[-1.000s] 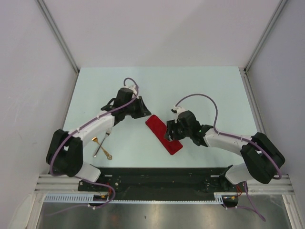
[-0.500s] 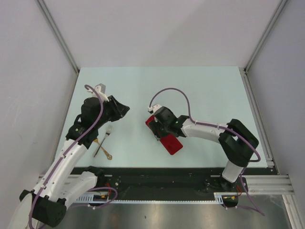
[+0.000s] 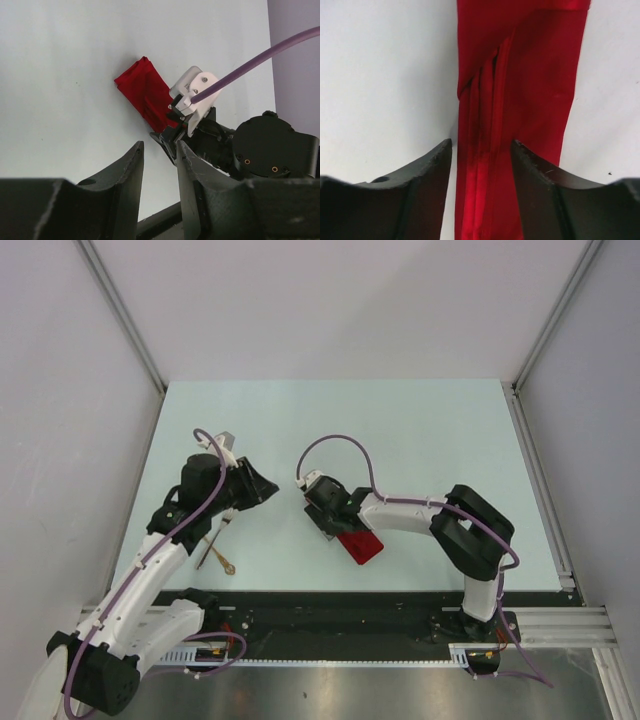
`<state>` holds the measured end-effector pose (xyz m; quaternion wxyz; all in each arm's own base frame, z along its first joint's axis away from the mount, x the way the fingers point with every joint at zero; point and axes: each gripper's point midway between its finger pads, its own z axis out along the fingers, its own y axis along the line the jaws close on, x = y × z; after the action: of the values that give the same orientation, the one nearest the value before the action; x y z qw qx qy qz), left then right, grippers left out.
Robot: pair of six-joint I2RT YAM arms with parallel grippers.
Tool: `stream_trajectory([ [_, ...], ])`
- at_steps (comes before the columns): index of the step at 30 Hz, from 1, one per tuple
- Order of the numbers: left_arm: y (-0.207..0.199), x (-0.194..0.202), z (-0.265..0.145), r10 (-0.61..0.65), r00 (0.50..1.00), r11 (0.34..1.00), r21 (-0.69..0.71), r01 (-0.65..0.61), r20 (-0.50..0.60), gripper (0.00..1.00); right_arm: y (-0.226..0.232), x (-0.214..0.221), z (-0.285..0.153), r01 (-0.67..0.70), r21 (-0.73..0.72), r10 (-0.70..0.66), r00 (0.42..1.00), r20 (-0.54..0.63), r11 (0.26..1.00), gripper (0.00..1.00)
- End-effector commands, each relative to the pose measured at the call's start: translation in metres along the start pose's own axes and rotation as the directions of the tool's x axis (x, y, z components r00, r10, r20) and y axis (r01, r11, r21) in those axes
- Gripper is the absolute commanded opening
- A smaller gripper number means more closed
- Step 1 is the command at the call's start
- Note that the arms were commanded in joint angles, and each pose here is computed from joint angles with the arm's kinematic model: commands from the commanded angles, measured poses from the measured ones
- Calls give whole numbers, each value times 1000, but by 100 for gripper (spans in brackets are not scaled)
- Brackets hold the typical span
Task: Fold the napkin into a case and place the utensils inside
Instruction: Turn over the smaller rectangle folded napkin at the center of the board.
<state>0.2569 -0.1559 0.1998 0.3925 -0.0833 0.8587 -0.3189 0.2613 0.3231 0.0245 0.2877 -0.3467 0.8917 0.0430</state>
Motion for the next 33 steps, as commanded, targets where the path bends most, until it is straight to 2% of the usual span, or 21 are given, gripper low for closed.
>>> stream_trajectory([
  [1, -7, -6, -5, 18, 1000, 999, 34, -19, 20, 38, -4, -10, 4, 18, 45, -19, 1000, 15, 999, 51],
  [3, -6, -7, -6, 22, 999, 999, 33, -23, 23, 38, -2, -6, 8, 22, 41, -22, 1000, 6, 999, 47],
  [8, -5, -6, -5, 21, 1000, 999, 37, -22, 14, 38, 1, -2, 13, 24, 29, -24, 1000, -8, 999, 29],
  [15, -3, -6, -5, 19, 1000, 999, 29, -20, 18, 38, 13, -31, -3, -4, -25, 6, 998, 57, 1000, 2],
  [20, 0, -4, -2, 14, 1000, 1000, 18, -14, 8, 38, 27, -68, -33, -52, -124, 68, 989, 133, 991, 0],
  [23, 1, -3, -1, 11, 1000, 1000, 14, -11, 5, 38, 35, -86, -52, -106, -229, 147, 974, 170, 968, 0],
  [26, 1, -3, 1, 7, 1000, 1000, 17, -7, 3, 38, 45, -94, -61, -178, -375, 254, 953, 165, 910, 0],
  [27, 2, -2, 2, 4, 1000, 1000, 16, -4, -1, 38, 53, -96, -66, -188, -452, 282, 948, 149, 872, 0],
  [28, 1, -2, 2, 0, 1000, 1000, 18, 0, -3, 38, 56, -109, -73, -227, -517, 358, 918, 169, 826, 0],
  [29, 1, -2, 2, -2, 1000, 1000, 20, 2, -5, 38, 58, -100, -73, -247, -584, 386, 914, 125, 773, 0],
  [31, 0, -2, 3, -2, 1000, 1000, 23, 2, -7, 38, 59, -115, -78, -290, -668, 484, 866, 121, 685, 0],
  [33, 0, -2, 3, -4, 1000, 1000, 21, 4, -9, 38, 59, -105, -75, -331, -723, 526, 849, 53, 607, 0],
])
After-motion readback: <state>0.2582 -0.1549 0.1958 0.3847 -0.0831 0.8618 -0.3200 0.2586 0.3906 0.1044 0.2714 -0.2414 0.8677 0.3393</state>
